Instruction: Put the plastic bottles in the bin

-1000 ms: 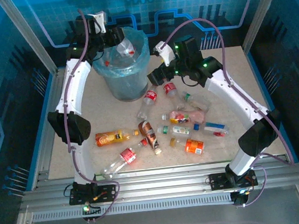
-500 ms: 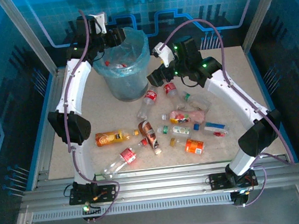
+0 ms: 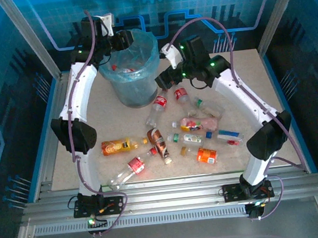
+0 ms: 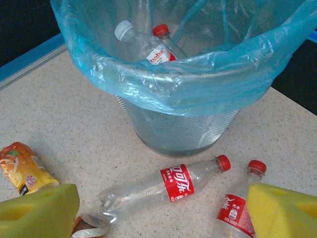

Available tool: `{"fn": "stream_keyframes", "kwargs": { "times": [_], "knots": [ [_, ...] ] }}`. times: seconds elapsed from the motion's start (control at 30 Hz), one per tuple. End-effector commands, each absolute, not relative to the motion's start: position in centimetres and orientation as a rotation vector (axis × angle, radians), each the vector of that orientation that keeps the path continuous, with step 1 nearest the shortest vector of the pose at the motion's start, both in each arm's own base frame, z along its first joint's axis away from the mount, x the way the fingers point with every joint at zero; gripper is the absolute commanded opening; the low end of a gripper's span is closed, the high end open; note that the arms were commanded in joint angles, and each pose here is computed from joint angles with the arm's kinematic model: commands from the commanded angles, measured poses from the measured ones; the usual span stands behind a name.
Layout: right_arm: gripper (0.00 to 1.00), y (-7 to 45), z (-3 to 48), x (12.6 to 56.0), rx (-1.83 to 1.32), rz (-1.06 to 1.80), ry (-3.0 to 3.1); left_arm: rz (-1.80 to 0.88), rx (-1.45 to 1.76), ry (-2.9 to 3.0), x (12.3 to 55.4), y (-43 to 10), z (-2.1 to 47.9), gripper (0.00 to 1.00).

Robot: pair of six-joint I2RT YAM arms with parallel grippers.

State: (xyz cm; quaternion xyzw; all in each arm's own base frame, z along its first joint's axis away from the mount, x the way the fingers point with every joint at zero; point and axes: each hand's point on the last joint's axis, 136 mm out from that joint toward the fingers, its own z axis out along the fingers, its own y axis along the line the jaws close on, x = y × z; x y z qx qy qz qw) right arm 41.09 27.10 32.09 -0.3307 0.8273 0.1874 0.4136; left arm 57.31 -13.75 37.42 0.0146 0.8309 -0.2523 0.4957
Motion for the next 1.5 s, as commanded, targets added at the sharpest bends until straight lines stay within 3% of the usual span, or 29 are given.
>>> {"fn": "stream_keyframes", "kwargs": {
  "times": [0.0, 0.2, 0.37, 0.73, 1.0, 1.2, 1.47],
  "knots": [
    [0.87, 26.4, 32.3, 40.6, -0.782, 0.441, 2.145, -0.568, 0.072, 1.931, 54.7, -13.3, 42.4, 0.57],
    [0.84, 23.1, 31.0, 39.6, -0.63, 0.441, 2.281, -0.505, 0.141, 1.902, 49.5, -14.4, 45.5, 0.57],
    [0.86, 19.7, 29.4, 37.0, -0.512, 0.444, 2.37, -0.471, 0.257, 1.925, 43.8, -17.1, 45.2, 0.58],
    [0.85, 15.3, 26.2, 29.8, -0.361, 0.443, 2.526, -0.542, 0.491, 2.088, 32.3, -21.3, 37.5, 0.58],
    [0.79, 14.1, 22.4, 26.9, -0.288, 0.442, 2.616, -0.539, 0.538, 2.313, 26.5, -20.5, 30.1, 0.58],
    [0.71, 14.9, 20.0, 28.4, -0.283, 0.444, 2.659, -0.471, 0.581, 2.424, 24.9, -19.4, 25.3, 0.59],
    [0.65, 16.1, 17.7, 35.7, -0.287, 0.316, 2.686, -0.459, 0.586, 2.448, 26.0, -20.2, 23.2, 0.61]
  ]
}}
